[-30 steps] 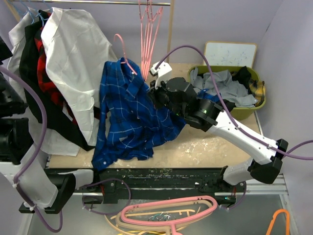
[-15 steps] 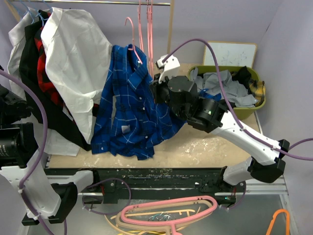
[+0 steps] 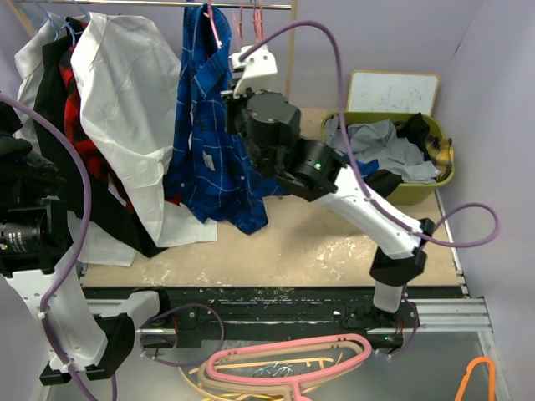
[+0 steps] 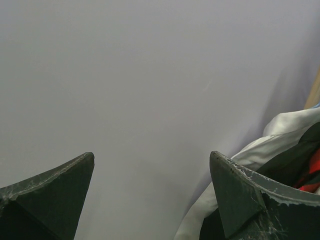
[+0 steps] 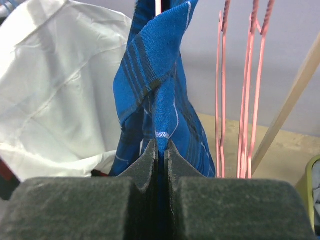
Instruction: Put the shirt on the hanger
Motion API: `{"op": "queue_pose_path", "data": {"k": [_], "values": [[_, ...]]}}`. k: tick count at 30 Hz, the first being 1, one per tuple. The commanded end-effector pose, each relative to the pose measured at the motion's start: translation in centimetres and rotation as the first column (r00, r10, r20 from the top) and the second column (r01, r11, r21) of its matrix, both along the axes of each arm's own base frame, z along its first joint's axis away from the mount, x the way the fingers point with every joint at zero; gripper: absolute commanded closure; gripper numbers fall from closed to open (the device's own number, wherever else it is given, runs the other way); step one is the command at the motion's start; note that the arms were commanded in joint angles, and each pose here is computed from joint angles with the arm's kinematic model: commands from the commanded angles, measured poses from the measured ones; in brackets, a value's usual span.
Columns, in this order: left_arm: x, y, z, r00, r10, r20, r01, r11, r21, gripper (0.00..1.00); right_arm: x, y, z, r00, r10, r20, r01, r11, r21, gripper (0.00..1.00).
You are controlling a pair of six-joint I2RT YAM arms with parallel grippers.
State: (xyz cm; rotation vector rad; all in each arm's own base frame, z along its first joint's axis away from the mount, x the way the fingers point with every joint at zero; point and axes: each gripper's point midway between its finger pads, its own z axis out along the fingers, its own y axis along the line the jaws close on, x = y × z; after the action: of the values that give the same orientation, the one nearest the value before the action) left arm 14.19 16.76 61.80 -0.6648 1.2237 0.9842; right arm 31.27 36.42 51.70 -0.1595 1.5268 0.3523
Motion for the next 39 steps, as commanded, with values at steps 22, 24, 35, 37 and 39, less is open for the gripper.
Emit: {"op": "queue_pose_path", "data": {"k": [22,24,35,37,39], "values": [[2.9,-0.6,-2.3,0.993,-0.092,-0.074,0.091,0.996,-0.018,0.0,6.4,2.1,0.4,0.999,-0.037,0.04,0.032,0.995,0.098,1.0],[3.3,-0.8,-2.6,0.99,-0.111,-0.083,0.109,0.994,-0.021,0.0,6.8,2.3,-0.1,0.999,-0.03,0.034,0.027,0.995,0.094,1.0],[5.6,-2.0,-3.7,0.965,-0.233,-0.119,0.227,0.972,-0.062,0.01,6.1,5.6,-1.6,0.993,0.118,0.012,-0.118,0.988,0.095,1.0],[6.0,-2.2,-3.8,0.959,-0.251,-0.129,0.245,0.967,-0.064,0.0,5.2,6.0,-1.0,0.986,0.164,0.022,-0.166,0.98,0.112,0.97],[6.5,-2.7,-4.0,0.946,-0.291,-0.142,0.283,0.957,-0.07,0.0,4.8,6.0,-0.5,0.983,0.18,0.024,-0.182,0.975,0.127,0.89]]}}
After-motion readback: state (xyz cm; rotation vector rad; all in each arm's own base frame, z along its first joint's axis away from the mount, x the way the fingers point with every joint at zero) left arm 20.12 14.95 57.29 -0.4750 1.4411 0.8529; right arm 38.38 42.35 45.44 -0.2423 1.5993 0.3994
